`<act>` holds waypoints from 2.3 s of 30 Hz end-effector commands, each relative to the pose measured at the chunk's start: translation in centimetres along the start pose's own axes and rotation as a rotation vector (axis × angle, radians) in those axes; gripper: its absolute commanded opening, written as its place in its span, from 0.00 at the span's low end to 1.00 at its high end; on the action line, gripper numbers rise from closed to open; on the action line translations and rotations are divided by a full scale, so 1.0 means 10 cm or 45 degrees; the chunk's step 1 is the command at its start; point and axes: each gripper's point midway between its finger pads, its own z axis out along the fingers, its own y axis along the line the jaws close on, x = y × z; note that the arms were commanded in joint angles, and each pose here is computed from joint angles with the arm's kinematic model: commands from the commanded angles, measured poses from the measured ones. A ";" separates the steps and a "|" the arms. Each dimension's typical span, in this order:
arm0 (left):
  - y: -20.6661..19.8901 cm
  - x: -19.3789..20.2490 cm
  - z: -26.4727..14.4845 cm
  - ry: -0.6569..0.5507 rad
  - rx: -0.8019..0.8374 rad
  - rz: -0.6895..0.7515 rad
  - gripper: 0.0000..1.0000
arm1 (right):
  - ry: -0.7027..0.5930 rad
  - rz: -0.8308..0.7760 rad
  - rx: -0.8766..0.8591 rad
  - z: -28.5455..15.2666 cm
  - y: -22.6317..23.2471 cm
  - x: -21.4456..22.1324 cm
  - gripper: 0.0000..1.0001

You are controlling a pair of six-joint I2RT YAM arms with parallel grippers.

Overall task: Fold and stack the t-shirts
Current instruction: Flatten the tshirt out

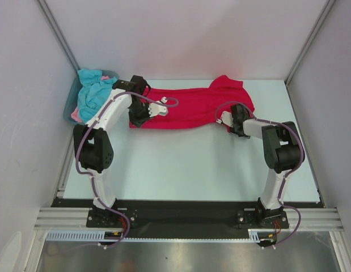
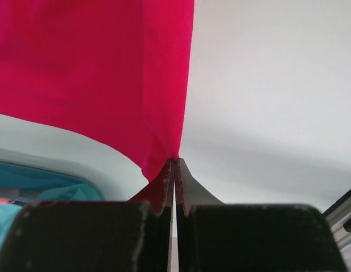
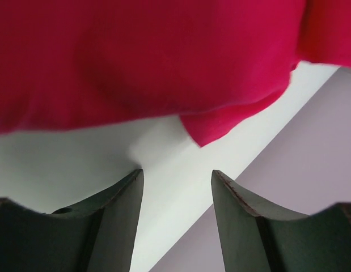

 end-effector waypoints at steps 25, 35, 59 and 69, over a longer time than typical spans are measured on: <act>0.10 0.08 -0.07 0.029 -0.022 -0.002 0.00 | -0.094 -0.010 0.355 -0.13 -0.70 -0.19 0.00; 0.14 0.18 0.00 0.043 -0.006 -0.019 0.00 | -0.092 0.076 0.481 -0.60 -1.24 -0.07 0.01; -0.04 0.76 0.08 0.163 0.074 -0.044 0.00 | 0.135 0.036 -0.545 -0.64 -0.04 0.76 0.01; 0.02 0.69 0.10 0.141 0.071 -0.055 0.00 | 0.235 -0.038 -0.571 -0.54 0.04 0.79 0.02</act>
